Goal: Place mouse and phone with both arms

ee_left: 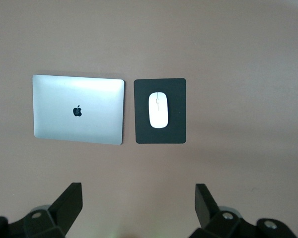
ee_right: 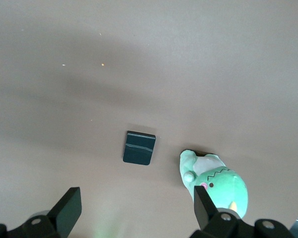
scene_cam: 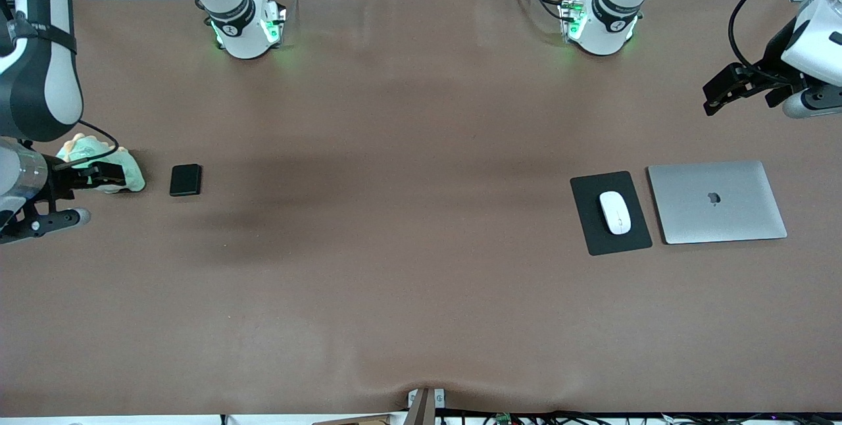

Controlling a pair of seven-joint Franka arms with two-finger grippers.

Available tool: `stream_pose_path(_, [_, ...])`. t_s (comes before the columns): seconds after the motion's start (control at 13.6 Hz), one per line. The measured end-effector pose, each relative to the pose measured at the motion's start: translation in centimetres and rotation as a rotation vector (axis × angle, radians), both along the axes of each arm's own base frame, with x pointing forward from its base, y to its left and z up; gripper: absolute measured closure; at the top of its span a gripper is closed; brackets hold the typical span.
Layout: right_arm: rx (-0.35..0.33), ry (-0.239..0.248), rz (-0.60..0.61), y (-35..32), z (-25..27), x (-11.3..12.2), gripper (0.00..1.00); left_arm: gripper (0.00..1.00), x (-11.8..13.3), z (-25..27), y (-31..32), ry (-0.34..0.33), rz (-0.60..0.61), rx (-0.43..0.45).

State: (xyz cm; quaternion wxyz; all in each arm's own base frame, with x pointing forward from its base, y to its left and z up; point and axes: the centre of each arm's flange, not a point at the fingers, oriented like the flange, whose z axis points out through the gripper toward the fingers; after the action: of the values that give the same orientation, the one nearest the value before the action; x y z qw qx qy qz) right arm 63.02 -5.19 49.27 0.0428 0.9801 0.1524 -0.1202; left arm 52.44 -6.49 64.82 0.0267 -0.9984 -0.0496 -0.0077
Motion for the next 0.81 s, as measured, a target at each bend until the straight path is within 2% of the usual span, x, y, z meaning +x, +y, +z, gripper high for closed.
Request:
stream_pose_path(0.15, [0.009, 0.013, -0.006, 0.4, 2.3, -0.1, 0.0, 0.0, 0.0, 0.0, 0.1, 0.001, 0.001, 0.0])
stream_pose_path(0.29, [0.106, 0.02, -0.016, 1.1, 4.7, -0.6, 0.0, 0.0, 0.0, 0.0, 0.2, 0.004, 0.004, 0.0])
stream_pose_path(0.37, [0.13, 0.012, -0.018, 1.2, 5.6, -0.8, 0.0, 0.0, 0.0, 0.0, 0.4, 0.004, 0.007, 0.001])
stream_pose_path(0.59, [0.141, -0.012, -0.017, 1.4, 8.8, -1.6, 0.0, 0.0, 0.0, 0.0, 0.7, 0.008, 0.014, 0.001])
stream_pose_path(0.81, [0.149, -0.051, -0.003, 2.2, 13.5, -4.3, 0.0, 0.0, -0.2, 0.1, 0.9, 0.012, 0.017, 0.001])
